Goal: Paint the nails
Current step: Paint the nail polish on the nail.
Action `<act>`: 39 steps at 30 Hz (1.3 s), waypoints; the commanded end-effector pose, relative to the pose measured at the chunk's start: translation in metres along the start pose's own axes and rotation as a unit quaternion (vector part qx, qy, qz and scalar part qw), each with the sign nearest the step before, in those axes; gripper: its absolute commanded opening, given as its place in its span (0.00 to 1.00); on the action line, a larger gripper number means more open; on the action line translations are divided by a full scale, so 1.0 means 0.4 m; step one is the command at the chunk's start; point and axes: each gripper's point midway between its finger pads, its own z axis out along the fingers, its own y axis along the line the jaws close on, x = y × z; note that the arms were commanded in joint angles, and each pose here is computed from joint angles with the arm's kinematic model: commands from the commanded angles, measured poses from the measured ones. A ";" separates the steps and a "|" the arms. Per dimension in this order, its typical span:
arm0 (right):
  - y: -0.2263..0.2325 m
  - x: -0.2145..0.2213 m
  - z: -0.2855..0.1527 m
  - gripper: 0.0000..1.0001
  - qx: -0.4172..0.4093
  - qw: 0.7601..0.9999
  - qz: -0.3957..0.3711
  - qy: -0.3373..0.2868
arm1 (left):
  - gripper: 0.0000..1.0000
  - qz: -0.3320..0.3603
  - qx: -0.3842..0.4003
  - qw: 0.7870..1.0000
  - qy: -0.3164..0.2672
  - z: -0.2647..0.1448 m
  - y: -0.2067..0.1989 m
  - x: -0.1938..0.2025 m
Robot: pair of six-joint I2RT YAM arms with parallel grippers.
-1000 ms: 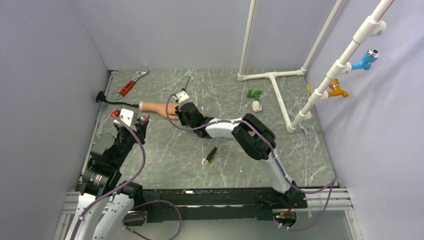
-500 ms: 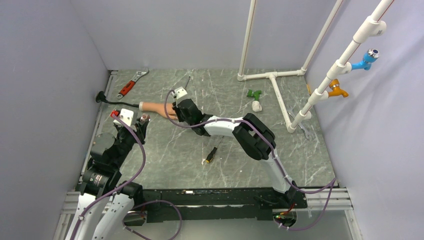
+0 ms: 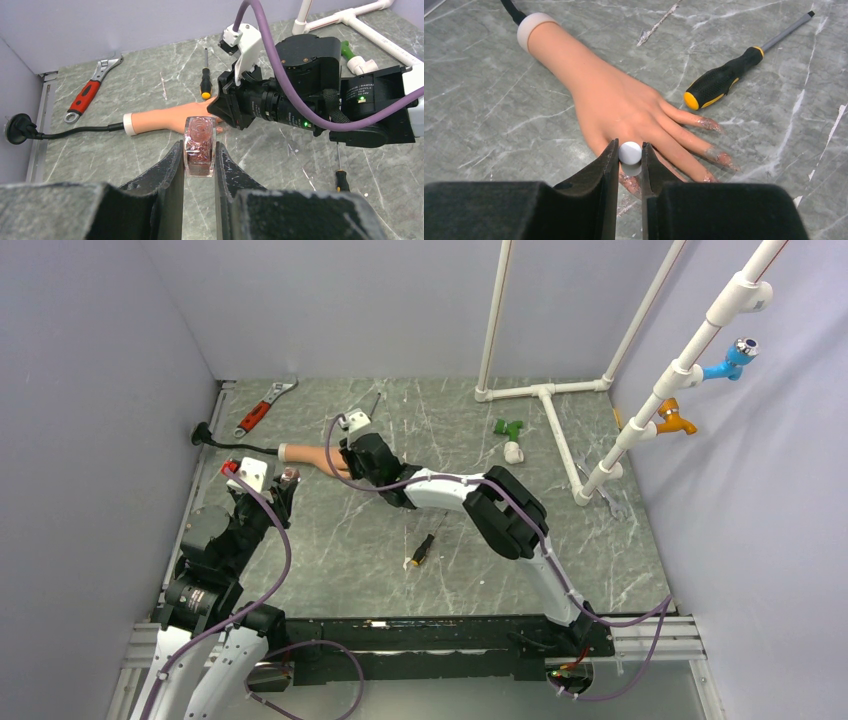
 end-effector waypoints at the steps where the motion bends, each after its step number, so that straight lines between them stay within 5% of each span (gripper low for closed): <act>1: 0.033 -0.023 0.012 0.00 -0.013 1.000 0.010 -0.014 | 0.00 -0.002 -0.001 0.999 -0.042 -0.006 0.002 -0.067; 39: -0.025 0.022 -0.015 0.00 0.021 1.000 -0.005 0.001 | 0.00 -0.001 0.001 0.999 -0.039 -0.004 0.000 -0.064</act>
